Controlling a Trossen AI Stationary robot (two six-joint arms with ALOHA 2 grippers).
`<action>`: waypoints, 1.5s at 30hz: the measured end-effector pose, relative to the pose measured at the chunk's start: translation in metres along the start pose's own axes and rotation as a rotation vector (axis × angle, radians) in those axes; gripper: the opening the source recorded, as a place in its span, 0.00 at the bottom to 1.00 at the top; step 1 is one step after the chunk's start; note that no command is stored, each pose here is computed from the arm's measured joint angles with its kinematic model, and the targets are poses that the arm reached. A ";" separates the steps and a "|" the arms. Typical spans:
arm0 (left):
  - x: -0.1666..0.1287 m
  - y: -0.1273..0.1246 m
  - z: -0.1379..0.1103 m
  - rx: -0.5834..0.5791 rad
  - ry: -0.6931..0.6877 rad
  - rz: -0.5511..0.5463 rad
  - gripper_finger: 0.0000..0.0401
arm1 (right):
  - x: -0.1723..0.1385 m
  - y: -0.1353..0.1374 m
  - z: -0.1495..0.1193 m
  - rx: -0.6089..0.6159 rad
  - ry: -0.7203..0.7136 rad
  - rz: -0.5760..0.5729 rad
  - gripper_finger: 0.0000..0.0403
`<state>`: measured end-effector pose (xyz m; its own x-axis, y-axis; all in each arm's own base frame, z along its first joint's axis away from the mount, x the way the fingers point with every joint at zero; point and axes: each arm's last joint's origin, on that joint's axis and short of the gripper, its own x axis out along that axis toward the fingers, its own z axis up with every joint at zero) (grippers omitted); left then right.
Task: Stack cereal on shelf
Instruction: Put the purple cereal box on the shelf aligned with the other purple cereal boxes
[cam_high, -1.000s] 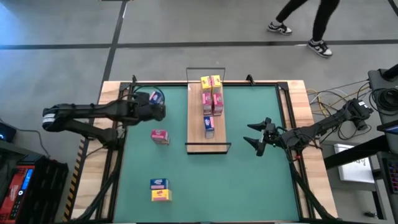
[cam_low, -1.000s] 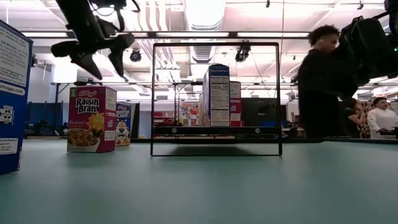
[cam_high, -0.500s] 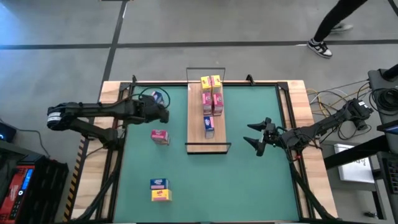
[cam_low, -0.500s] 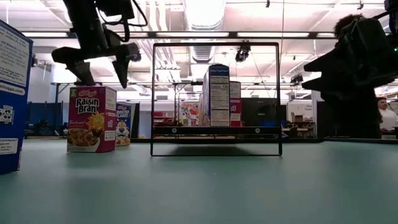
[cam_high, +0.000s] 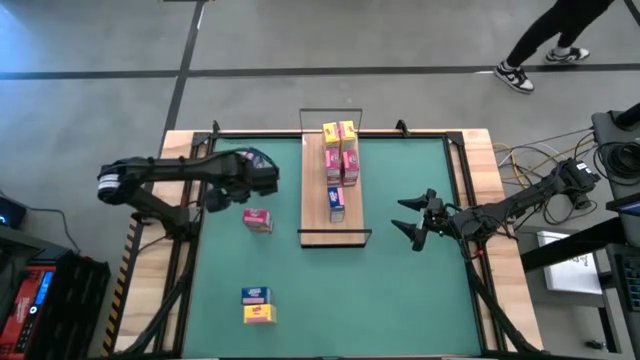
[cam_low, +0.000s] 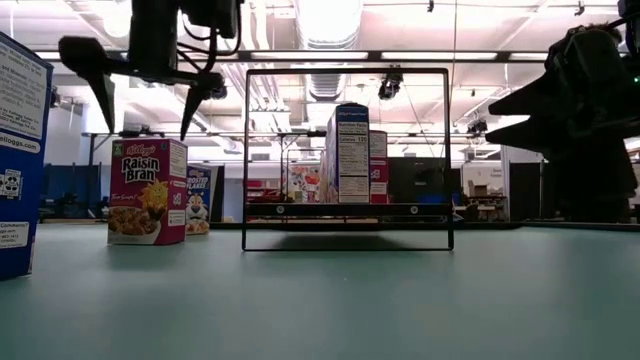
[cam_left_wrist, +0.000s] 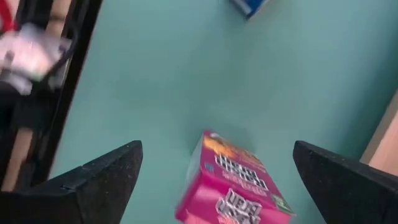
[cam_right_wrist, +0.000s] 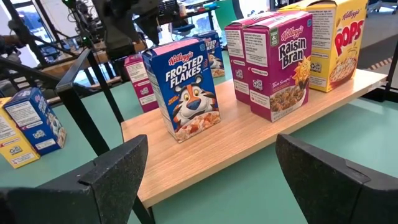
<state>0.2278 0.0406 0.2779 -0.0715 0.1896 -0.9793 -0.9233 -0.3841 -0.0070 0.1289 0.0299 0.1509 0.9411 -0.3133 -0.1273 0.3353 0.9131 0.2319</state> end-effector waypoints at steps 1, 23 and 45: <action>-0.001 -0.002 -0.001 -0.032 0.009 0.012 0.99 | 0.000 0.000 0.000 0.000 0.000 0.000 0.85; 0.003 -0.017 -0.041 -0.702 0.125 0.160 0.92 | 0.000 0.000 0.000 0.000 0.000 0.000 0.85; 0.031 -0.034 -0.056 -0.822 -0.021 0.152 0.79 | 0.000 0.000 0.000 0.000 0.000 0.000 0.85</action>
<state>0.2783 0.0091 0.2367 -0.1874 0.0958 -0.9776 -0.3338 -0.9422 -0.0283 0.1290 0.0299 0.1508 0.9410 -0.3133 -0.1275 0.3354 0.9131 0.2317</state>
